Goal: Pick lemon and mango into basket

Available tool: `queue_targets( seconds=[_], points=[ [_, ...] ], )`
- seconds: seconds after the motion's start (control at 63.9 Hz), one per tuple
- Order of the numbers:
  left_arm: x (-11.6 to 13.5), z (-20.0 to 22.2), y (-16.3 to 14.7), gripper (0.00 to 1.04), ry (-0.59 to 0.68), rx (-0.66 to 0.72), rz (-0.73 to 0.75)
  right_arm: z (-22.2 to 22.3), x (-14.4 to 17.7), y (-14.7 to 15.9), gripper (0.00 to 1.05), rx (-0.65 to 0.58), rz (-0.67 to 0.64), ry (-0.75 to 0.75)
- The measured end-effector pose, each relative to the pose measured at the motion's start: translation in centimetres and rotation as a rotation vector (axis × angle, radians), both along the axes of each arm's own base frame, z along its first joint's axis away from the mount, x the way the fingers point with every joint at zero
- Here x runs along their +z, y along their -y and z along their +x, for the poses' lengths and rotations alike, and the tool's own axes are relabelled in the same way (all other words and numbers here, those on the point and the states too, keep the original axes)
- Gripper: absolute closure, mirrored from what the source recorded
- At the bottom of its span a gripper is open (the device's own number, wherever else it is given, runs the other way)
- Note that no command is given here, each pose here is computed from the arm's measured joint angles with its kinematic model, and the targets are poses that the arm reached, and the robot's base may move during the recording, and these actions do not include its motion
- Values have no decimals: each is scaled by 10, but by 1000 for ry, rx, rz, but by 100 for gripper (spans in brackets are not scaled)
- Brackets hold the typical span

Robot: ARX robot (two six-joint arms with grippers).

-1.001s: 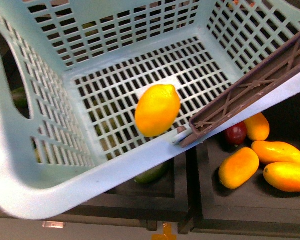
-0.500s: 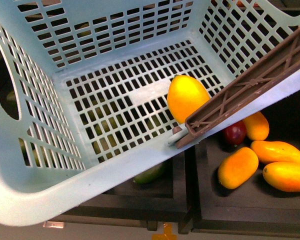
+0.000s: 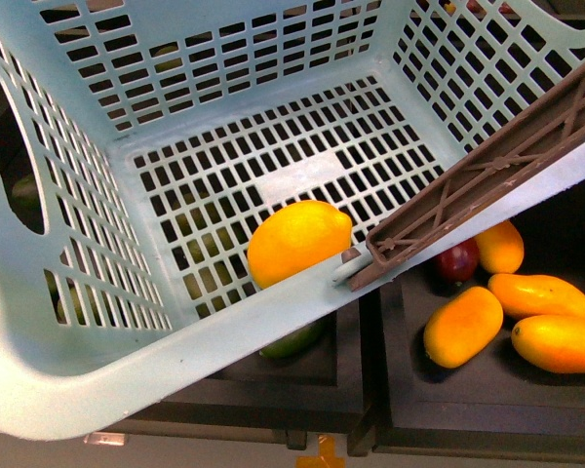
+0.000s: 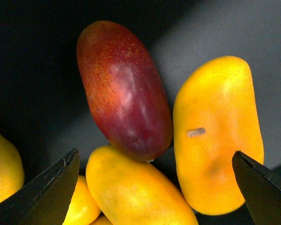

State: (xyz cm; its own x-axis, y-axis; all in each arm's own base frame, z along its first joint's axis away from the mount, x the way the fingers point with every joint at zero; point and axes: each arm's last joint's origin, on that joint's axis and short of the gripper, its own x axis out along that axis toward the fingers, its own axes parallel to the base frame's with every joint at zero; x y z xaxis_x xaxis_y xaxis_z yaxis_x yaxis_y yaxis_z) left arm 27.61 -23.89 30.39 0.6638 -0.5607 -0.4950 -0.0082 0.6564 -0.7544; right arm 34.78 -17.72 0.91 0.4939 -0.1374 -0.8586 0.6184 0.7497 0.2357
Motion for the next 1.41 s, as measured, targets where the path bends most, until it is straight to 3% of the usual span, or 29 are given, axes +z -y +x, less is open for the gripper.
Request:
queue_targets(
  seconds=[0.97, 1.189, 1.408],
  points=[
    [0, 0, 0, 90, -2, -3, -2, 66, -51, -5, 9, 74, -60, -77],
    [0, 0, 0, 90, -2, -2, -2, 65, -56, -1, 35, 71, -94, -91],
    [0, 0, 0, 90, -2, -3, -2, 58, -56, 9, 41, 75, -71, -81]
  ],
)
